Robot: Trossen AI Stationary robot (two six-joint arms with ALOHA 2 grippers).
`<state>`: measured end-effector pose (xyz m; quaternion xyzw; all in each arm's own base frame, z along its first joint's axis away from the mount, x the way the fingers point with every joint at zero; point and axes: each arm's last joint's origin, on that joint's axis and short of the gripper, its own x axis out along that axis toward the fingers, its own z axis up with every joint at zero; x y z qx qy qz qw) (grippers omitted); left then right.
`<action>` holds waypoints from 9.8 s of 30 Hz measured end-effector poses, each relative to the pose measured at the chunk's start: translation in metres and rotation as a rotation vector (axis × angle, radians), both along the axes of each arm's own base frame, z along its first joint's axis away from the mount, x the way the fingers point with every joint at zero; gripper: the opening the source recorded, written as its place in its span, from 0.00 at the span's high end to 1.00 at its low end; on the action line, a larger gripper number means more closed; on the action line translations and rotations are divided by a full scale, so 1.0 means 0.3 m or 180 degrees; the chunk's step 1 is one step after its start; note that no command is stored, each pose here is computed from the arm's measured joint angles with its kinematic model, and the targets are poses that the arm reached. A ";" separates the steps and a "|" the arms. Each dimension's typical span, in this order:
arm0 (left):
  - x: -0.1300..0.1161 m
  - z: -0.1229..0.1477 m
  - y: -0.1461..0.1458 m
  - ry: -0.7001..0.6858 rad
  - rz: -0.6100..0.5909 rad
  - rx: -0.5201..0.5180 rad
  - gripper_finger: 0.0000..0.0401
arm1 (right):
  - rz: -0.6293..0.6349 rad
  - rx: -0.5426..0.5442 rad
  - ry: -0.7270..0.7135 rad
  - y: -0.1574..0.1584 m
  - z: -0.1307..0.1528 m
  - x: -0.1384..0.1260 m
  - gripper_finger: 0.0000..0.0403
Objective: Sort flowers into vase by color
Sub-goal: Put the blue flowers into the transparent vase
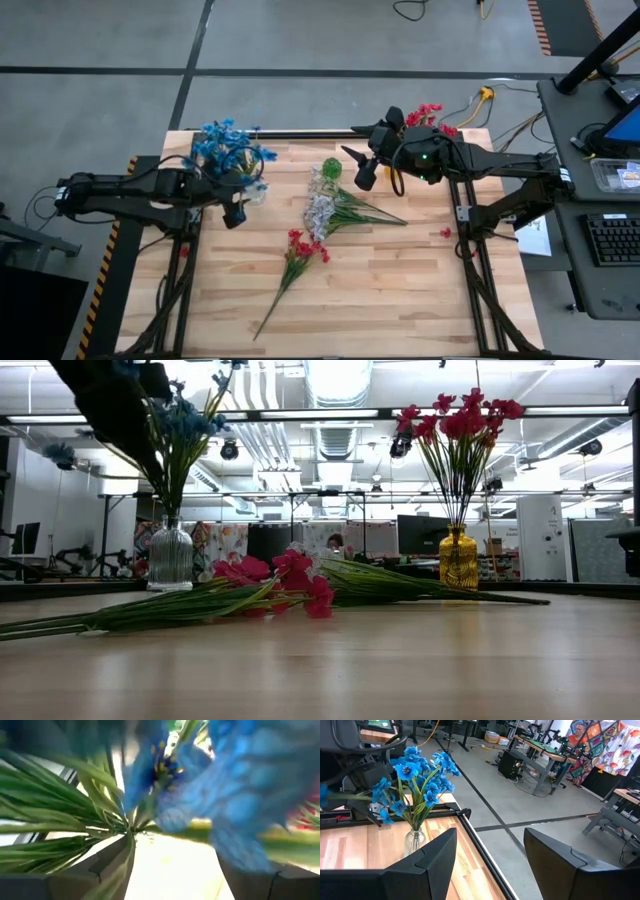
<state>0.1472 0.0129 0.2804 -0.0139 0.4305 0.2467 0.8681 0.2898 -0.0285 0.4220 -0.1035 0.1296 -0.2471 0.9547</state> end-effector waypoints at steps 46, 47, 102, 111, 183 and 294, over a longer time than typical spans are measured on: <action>-0.070 0.161 -0.037 0.0013 0.0116 -0.1531 0.36 | -0.0007 0.0036 0.0150 0.000 -0.016 -0.003 0.44; -0.068 0.156 -0.038 0.0038 0.0113 -0.1554 0.36 | -0.0006 0.0037 0.0150 0.000 -0.016 -0.003 0.44; -0.026 0.115 -0.068 0.0523 -0.0439 -0.2148 0.17 | 0.0000 0.0041 0.0162 0.000 -0.018 -0.003 0.44; -0.060 0.155 -0.066 0.0331 -0.0565 -0.2022 0.17 | -0.0012 0.0085 0.0133 0.000 -0.017 -0.003 0.44; -0.191 0.229 -0.069 0.0024 -0.0487 -0.2250 0.20 | 0.0353 0.0362 0.0684 0.008 -0.237 0.088 0.44; -0.113 0.300 -0.071 -0.0251 -0.0275 -0.2555 0.20 | 0.1020 0.0252 -0.0074 0.059 -0.603 0.393 0.44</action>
